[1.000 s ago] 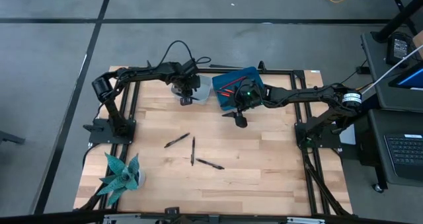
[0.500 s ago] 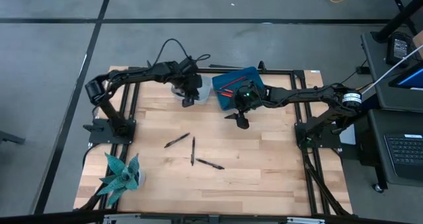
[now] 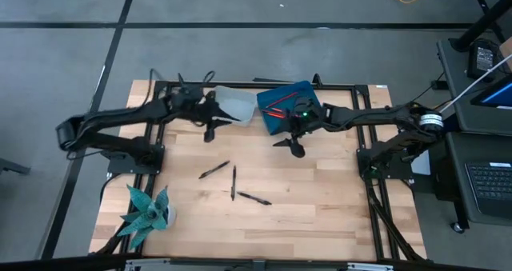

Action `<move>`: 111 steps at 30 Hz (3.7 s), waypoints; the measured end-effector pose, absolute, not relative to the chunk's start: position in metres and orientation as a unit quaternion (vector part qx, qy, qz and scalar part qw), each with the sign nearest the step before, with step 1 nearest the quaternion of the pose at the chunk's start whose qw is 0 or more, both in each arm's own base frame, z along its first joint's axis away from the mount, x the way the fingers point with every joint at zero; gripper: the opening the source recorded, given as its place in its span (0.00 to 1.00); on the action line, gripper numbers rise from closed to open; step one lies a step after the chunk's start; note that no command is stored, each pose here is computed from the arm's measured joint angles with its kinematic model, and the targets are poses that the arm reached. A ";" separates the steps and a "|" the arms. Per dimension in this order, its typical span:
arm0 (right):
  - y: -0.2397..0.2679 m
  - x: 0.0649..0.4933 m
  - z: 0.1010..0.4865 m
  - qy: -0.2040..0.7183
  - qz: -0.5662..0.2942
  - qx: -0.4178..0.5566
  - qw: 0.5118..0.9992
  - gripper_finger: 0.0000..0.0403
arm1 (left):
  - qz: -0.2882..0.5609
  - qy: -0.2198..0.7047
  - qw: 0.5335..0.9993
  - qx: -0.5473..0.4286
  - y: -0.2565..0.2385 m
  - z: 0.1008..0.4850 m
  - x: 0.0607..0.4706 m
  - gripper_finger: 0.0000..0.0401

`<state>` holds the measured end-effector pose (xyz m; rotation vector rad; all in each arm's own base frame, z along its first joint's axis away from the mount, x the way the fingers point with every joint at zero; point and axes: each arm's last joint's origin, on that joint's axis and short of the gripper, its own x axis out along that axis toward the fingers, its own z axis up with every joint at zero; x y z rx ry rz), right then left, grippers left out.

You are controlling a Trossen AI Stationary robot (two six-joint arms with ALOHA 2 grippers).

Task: Sort pens & pencils
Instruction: Put the black pen into the gray bin

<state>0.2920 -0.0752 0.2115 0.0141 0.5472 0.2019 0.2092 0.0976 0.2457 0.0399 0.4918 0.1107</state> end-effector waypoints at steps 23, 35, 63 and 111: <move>-0.021 0.209 0.219 0.044 0.116 -0.002 0.992 0.53 | -0.034 0.095 0.994 0.029 0.015 0.219 0.176 0.22; -0.008 0.210 0.215 0.061 0.149 -0.001 0.987 0.53 | -0.071 0.133 0.989 0.012 0.001 0.212 0.175 0.22; -0.007 0.210 0.215 0.060 0.150 -0.013 0.987 0.53 | 0.107 0.436 0.890 -0.076 -0.036 0.217 0.208 0.22; -0.007 0.210 0.212 0.073 0.150 -0.013 0.986 0.53 | 0.190 0.632 0.734 -0.160 -0.049 0.130 0.251 0.22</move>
